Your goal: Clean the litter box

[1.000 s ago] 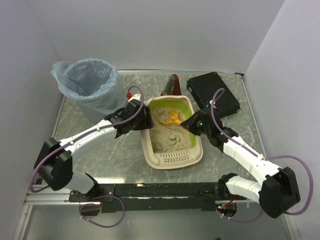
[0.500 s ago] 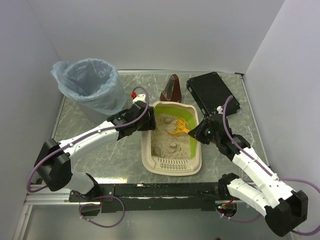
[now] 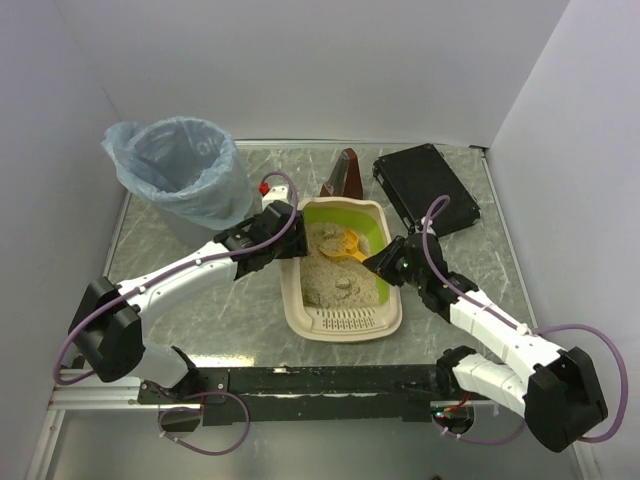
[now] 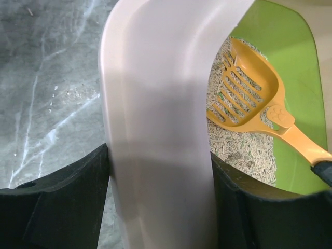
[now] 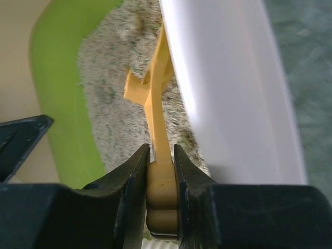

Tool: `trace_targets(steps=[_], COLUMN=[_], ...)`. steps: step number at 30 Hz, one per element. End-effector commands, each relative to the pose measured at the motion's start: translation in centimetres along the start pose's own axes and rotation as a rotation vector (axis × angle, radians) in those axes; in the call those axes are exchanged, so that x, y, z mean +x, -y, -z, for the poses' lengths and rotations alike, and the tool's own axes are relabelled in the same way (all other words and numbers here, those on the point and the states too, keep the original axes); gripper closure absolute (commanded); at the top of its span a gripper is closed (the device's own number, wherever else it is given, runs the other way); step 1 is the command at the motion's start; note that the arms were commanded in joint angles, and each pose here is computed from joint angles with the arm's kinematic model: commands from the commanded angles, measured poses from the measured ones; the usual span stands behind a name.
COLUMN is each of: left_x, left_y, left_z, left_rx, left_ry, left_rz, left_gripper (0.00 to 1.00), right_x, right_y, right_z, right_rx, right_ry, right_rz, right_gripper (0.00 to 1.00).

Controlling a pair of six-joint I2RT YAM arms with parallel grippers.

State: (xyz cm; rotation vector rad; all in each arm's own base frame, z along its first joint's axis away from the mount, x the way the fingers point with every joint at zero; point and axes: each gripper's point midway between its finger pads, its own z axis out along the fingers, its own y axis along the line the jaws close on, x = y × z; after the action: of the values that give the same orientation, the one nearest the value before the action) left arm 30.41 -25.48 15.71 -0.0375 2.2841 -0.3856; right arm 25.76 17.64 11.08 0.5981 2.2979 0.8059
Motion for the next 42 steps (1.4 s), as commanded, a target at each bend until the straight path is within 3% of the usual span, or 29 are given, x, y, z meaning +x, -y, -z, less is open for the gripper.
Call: trace_targets(steps=[1,4,11,17,26,31,37,42], left_x=[-9.0,-8.9,-8.3,-7.2,-5.7,-4.1,-3.4,-3.5], left_y=[9.5,9.8,9.2,5.6,3.4,2.7,0.8,0.7], left_z=[5.8,5.6,5.1,3.2,2.2,1.1,0.5,0.1], left_rx=[0.372,0.364,0.320,0.110,0.104,0.191,0.166,0.168], left_ry=[0.270,0.266,0.238,0.211,0.183,0.139,0.152,0.136], left_rz=[0.071,0.070,0.146,0.263,0.342,0.323,0.316,0.324], left_gripper=[0.99,0.99,0.99,0.99,0.99,0.99,0.99,0.87], right_x=[2.2,2.4,1.6,2.0,1.4,1.0,1.0,1.6], right_y=[2.1,0.6,2.0,0.8,-0.8,-2.1,-2.4,-3.8], right_z=[-2.1,-2.3,-1.6,-0.5,1.5,3.1,4.5,6.1], right_rx=[-0.028,-0.170,-0.192,-0.256,-0.371,-0.460,-0.534,-0.622], right_ry=[-0.012,0.033,0.155,0.135,0.152,0.162,0.155,0.057], right_rz=[0.028,0.018,0.025,0.038,0.008,0.024,0.006,0.037], right_gripper=[1.00,1.00,1.00,1.00,1.00,1.00,1.00,1.00])
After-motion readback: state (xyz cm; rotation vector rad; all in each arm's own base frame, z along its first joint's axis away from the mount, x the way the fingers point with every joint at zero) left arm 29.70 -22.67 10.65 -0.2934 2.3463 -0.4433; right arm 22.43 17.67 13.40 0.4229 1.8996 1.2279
